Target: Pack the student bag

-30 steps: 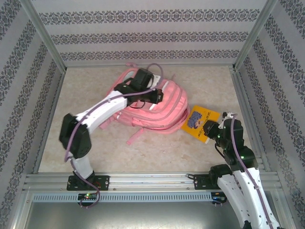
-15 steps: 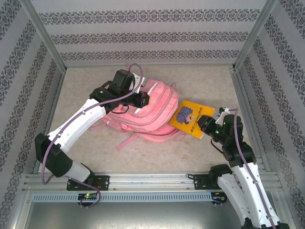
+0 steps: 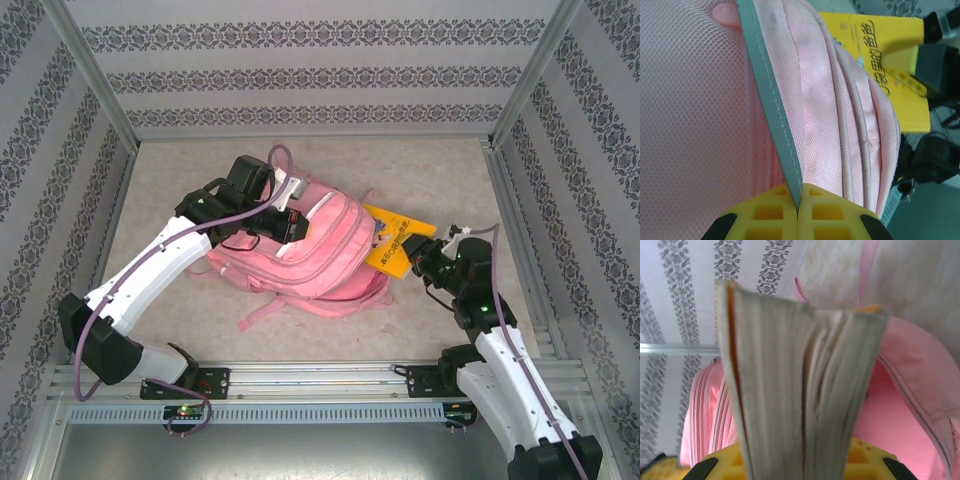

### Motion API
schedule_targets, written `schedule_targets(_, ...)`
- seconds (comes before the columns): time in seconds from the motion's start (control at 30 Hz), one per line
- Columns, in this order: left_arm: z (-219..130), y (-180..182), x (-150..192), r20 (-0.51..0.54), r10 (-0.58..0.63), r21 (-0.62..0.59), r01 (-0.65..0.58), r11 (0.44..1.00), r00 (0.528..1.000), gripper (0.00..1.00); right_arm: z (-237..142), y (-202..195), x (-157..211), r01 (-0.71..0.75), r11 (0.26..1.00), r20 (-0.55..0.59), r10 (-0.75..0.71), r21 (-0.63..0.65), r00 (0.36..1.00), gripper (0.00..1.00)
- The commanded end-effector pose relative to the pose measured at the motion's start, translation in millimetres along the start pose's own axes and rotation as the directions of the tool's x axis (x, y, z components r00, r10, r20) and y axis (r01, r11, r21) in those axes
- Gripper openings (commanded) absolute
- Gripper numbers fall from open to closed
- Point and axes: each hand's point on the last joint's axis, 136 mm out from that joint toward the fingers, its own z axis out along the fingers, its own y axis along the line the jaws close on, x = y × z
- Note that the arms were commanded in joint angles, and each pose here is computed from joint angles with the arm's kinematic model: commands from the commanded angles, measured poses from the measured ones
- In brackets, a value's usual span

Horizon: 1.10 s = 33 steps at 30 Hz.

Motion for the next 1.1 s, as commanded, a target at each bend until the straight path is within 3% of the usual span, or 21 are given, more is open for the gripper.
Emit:
schedule_targets(0.0, -26, 10, 13, -0.001, 0.063, -0.124, -0.063, 0.990, 0.998, 0.38, -4, 54, 4, -0.113, 0.965, -0.042, 0.106, -0.236, 0.993, 0.00)
schedule_targets(0.03, -32, 13, 11, 0.022, 0.070, -0.162, -0.066, 0.985, 0.997, 0.51, -3, 54, 7, -0.120, 0.963, -0.044, 0.113, -0.239, 0.993, 0.00)
schedule_targets(0.07, -39, 14, 7, 0.053, 0.078, -0.182, -0.068, 0.981, 0.996, 0.57, -3, 55, 11, -0.116, 0.964, -0.048, 0.107, -0.241, 0.993, 0.00)
schedule_targets(0.17, -51, 5, -3, 0.125, 0.128, -0.212, -0.099, 0.972, 0.984, 0.70, 0, 56, 24, -0.093, 0.968, -0.062, 0.080, -0.234, 0.995, 0.00)
schedule_targets(0.3, -44, -10, -7, 0.104, 0.150, -0.244, -0.121, 0.962, 0.983, 0.70, 3, 56, 35, -0.087, 0.968, -0.085, 0.069, -0.234, 0.994, 0.00)
schedule_targets(0.43, -8, -39, 3, 0.021, 0.250, -0.286, -0.234, 0.929, 0.968, 0.71, 1, 55, 36, -0.081, 0.967, -0.069, 0.066, -0.241, 0.995, 0.00)
schedule_targets(0.6, 33, -46, 13, -0.019, 0.262, -0.364, -0.250, 0.897, 0.965, 0.72, -2, 58, 36, -0.079, 0.965, -0.063, 0.065, -0.252, 0.996, 0.00)
schedule_targets(0.8, 66, -67, 37, -0.108, 0.313, -0.363, -0.330, 0.871, 0.944, 0.72, -3, 58, 38, -0.078, 0.965, -0.066, 0.064, -0.250, 0.996, 0.00)
schedule_targets(1.07, 78, -62, 52, -0.175, 0.378, -0.546, -0.409, 0.731, 0.909, 0.74, -3, 55, 38, -0.089, 0.965, -0.065, 0.075, -0.246, 0.995, 0.00)
